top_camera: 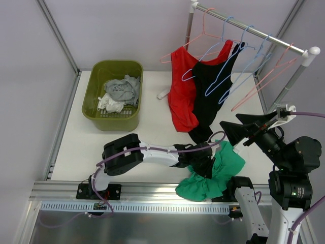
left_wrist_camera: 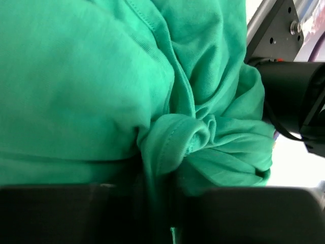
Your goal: Remove the tank top from the hanger
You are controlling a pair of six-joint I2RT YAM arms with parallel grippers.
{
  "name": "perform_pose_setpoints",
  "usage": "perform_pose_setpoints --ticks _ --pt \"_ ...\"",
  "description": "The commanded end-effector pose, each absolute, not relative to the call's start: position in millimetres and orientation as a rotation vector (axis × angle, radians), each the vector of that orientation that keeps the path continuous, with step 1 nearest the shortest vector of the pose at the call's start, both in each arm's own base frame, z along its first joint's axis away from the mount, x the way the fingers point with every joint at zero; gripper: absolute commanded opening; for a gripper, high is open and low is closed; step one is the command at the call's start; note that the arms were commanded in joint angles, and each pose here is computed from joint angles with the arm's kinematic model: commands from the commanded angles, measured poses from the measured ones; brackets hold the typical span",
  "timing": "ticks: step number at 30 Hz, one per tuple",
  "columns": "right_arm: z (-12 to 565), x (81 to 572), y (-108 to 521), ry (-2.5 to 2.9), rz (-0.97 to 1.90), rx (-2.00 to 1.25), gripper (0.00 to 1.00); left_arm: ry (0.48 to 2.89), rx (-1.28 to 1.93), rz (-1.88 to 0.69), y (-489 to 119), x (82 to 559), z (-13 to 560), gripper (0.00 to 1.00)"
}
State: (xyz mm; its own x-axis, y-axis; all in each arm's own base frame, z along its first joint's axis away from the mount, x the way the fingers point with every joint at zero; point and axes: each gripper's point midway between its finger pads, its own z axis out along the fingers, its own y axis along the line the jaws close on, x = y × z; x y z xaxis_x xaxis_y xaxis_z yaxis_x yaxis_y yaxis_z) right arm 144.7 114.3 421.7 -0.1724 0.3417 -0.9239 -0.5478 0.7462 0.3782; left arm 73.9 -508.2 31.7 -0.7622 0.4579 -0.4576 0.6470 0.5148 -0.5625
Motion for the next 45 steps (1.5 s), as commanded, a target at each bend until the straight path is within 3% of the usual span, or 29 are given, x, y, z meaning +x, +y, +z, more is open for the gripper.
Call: perform_pose_setpoints --ticks 1,6,12,15,22,37,38,45 --pt "436.5 138.1 114.9 1.504 0.779 -0.205 0.99 2.607 0.936 -0.876 -480.3 68.1 1.1 0.00" --pt "437.3 140.6 113.8 1.506 0.774 -0.197 0.99 2.576 0.876 -0.798 -456.3 77.6 13.5 0.00" --pt "439.3 141.0 112.5 1.501 0.763 -0.195 1.00 2.406 0.684 -0.672 -391.9 106.9 87.4 0.00" --pt "440.9 141.2 111.5 1.496 0.758 -0.189 0.99 2.262 0.616 -0.659 -359.6 121.9 153.1 0.00" --pt "446.5 145.1 109.6 1.493 0.755 -0.170 0.99 2.087 0.483 -0.572 -296.9 144.8 248.0 0.00" --pt "454.6 153.2 105.5 1.484 0.745 -0.133 0.99 1.690 0.208 -0.452 -200.8 218.7 501.1 0.00" --pt "455.1 153.5 105.7 1.483 0.747 -0.134 0.99 1.621 0.153 -0.475 -185.5 217.7 536.4 0.00" --pt "451.8 156.6 106.4 1.496 0.755 -0.131 1.00 1.491 0.020 -0.263 -145.5 261.3 601.6 0.00"
